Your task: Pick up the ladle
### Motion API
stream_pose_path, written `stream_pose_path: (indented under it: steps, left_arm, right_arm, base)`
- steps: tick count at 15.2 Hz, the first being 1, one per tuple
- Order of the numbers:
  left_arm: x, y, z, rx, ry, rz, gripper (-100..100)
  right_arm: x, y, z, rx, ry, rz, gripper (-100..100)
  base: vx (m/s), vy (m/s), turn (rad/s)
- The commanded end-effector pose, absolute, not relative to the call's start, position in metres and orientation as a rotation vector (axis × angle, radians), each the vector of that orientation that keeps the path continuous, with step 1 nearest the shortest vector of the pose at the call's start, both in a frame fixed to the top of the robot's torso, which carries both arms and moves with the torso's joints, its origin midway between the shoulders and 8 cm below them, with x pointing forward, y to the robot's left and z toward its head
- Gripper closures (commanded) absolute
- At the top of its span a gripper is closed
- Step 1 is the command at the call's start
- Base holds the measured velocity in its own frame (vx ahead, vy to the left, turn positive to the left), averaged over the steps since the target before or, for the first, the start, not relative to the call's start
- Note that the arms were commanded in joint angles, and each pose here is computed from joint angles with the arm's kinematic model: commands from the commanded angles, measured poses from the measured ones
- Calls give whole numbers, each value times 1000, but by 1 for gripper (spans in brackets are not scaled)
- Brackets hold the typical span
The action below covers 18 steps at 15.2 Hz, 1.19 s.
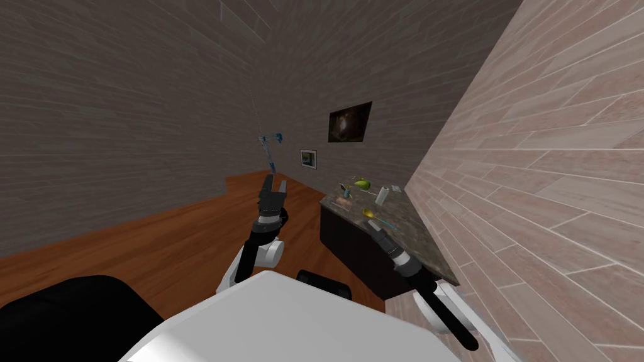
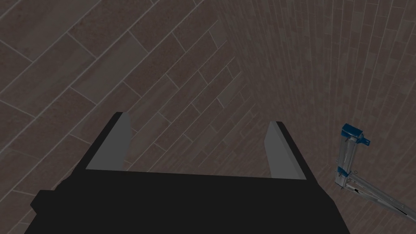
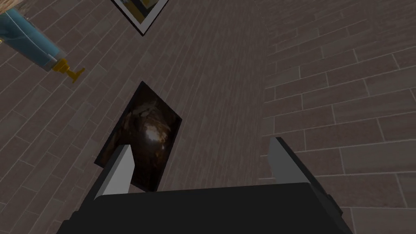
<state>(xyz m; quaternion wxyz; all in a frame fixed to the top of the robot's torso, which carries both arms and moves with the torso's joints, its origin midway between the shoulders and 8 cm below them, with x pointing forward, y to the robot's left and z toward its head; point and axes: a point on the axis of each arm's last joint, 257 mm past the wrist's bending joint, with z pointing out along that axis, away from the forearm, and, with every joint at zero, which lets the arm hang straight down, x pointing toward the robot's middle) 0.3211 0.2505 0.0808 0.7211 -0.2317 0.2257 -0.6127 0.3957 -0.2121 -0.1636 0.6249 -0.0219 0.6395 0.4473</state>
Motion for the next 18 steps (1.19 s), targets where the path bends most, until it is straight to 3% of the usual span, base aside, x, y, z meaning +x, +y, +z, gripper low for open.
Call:
stream_pose_path:
  steps: [1, 12, 18]
  left_arm:
    - [321, 250, 81, -512, 499, -1354, 0]
    - [321, 250, 81, -512, 499, -1354, 0]
    - [321, 250, 81, -512, 499, -1354, 0]
  right_arm:
    - [398, -222, -186, -123, 1542, 961, -100]
    - [396, -284, -260, -377, 1799, 707, -100]
    - [388, -351, -300, -549, 1969, 503, -100]
  base:
    - [8, 33, 104]
    - [12, 33, 131]
    - [19, 32, 143]
